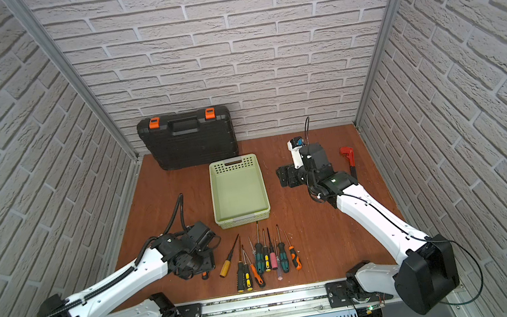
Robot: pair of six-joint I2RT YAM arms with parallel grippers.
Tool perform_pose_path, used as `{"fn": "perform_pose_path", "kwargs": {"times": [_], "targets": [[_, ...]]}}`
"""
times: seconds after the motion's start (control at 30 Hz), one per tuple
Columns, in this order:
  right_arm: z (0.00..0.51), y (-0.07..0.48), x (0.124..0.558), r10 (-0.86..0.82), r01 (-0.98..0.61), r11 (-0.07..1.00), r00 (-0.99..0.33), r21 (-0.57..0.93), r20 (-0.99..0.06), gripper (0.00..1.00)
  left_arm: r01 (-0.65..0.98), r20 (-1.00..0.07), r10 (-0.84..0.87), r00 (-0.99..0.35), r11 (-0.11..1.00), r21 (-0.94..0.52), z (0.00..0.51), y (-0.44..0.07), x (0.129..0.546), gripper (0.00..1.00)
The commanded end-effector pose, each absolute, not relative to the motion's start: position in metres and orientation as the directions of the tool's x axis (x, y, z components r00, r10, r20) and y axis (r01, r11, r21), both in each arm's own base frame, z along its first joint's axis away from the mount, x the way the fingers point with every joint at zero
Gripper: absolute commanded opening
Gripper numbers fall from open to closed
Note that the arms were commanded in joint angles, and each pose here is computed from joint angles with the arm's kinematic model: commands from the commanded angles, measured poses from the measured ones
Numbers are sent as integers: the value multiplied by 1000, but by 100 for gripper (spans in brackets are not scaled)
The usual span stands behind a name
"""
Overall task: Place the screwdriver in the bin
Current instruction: 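Reach the left gripper down and grasp the orange-handled screwdriver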
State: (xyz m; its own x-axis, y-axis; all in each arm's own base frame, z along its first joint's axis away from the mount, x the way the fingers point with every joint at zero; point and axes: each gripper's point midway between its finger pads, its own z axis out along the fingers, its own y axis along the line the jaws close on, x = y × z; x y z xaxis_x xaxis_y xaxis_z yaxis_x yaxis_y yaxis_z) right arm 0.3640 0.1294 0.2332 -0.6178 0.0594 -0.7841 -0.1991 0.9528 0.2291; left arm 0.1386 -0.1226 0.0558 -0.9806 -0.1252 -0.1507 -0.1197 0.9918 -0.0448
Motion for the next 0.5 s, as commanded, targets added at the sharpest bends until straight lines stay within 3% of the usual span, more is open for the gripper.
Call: {"fn": "perform_pose_path", "kwargs": {"times": [0.0, 0.47], "targets": [[257, 136, 370, 86, -223, 942, -560, 250, -824, 88, -127, -151, -134, -979, 990, -54, 47, -126, 149, 63], [252, 137, 370, 81, -231, 942, -546, 243, -834, 87, -104, -74, -111, -991, 990, -95, 17, -130, 160, 50]]}}
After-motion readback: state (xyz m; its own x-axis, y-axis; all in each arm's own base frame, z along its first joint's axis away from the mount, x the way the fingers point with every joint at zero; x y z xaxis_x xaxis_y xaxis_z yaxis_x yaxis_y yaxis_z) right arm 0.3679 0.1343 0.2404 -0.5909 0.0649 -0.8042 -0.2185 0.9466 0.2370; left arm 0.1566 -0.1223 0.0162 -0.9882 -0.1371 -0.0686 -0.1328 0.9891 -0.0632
